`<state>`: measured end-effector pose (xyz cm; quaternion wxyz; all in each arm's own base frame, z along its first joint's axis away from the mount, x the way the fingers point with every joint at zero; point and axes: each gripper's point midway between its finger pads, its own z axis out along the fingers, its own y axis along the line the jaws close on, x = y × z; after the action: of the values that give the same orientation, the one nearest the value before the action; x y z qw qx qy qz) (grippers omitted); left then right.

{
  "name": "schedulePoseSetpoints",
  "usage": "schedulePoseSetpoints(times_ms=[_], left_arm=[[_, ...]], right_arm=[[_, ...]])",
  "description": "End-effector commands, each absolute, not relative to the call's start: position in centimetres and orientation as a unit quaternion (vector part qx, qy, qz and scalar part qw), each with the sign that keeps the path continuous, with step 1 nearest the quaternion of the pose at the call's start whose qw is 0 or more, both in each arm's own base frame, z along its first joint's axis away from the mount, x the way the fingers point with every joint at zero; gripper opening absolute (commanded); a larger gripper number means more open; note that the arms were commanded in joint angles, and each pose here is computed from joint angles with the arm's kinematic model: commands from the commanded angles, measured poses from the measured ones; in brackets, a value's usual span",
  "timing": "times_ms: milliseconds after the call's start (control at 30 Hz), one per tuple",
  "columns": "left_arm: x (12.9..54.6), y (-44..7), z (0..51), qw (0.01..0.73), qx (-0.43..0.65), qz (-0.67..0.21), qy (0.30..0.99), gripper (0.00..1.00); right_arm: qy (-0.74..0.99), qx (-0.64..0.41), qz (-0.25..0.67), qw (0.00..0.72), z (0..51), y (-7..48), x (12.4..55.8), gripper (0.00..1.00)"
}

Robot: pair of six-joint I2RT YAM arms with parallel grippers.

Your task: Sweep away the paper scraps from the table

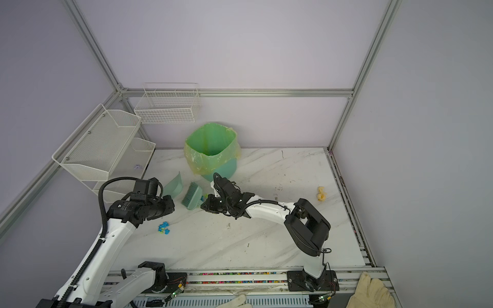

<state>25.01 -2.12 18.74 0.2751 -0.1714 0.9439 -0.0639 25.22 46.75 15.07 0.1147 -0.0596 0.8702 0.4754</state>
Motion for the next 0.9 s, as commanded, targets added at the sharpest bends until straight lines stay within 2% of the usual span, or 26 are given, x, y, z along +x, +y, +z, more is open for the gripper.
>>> schedulePoseSetpoints(times_ms=[0, 367, 600, 867], left_arm=[[24.8, -2.1, 18.3, 0.278, -0.179, -0.068, 0.941, 0.0], [25.1, -2.6, 18.1, 0.268, -0.165, -0.076, 0.946, 0.0], [25.2, -3.1, 17.3, 0.256, -0.157, -0.076, 0.951, 0.0], [24.9, -5.5, 16.4, 0.245, -0.132, -0.081, 0.957, 0.0]], right_arm=[[0.856, -0.054, 0.503, 0.104, 16.2, 48.3, 25.4, 0.0], [0.865, -0.032, 0.496, 0.06, 12.7, 48.8, 27.1, 0.0], [0.878, 0.004, 0.476, 0.059, 10.8, 44.3, 29.1, 0.0], [0.897, 0.054, 0.434, 0.07, 9.4, 36.8, 28.9, 0.0]])
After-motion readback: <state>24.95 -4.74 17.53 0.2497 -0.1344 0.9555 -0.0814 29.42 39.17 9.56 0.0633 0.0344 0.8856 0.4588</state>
